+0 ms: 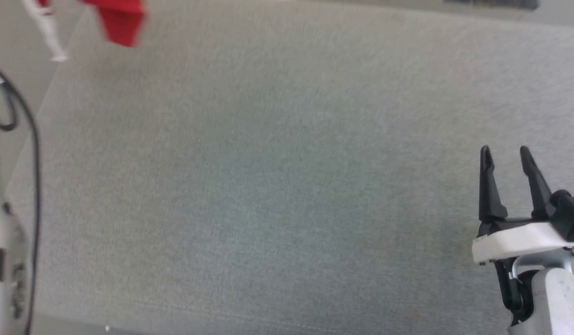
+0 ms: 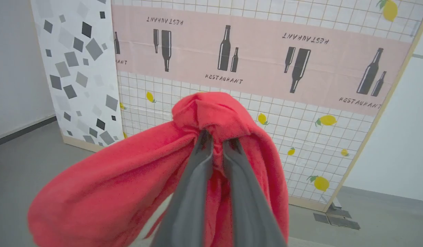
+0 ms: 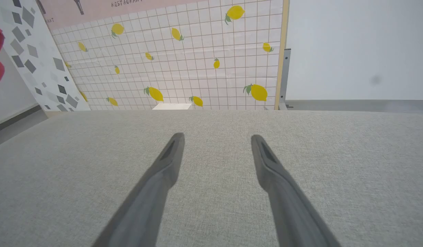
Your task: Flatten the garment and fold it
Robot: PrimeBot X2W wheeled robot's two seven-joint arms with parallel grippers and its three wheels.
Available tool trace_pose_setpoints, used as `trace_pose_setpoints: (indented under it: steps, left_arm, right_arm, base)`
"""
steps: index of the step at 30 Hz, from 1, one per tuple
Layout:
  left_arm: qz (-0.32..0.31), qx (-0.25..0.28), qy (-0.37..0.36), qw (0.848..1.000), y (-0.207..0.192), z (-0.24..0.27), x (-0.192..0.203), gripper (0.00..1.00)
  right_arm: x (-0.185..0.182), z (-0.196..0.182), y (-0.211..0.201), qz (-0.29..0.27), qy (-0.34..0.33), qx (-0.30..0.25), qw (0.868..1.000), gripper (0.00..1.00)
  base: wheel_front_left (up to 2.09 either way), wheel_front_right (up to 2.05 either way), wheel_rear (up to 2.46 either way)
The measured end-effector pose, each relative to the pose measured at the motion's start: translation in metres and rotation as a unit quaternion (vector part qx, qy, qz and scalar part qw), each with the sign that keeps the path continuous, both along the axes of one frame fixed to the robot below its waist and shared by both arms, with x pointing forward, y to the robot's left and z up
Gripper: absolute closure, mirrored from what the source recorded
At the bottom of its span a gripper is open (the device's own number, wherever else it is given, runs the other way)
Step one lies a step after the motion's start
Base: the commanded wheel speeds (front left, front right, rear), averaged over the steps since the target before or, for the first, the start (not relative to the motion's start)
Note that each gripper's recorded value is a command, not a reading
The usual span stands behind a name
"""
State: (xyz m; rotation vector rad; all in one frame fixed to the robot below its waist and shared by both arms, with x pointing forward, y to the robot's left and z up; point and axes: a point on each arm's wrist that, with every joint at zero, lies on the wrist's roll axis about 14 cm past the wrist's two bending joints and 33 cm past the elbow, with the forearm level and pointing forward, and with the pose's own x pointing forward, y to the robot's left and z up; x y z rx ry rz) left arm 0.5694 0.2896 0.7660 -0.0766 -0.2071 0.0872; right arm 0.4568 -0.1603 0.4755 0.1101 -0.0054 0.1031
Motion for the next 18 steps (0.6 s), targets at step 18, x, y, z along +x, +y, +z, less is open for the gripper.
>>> trace_pose_setpoints:
  steps: [18]
  left_arm:
    - [-0.31, -0.046, 0.007, 0.95, -0.247, -0.005, -0.027, 1.0]
  right_arm:
    - [-0.052, 0.034, -0.068, -0.095, -0.036, 0.008, 0.995, 0.0]
  base:
    - [0.0, 0.0, 0.0]
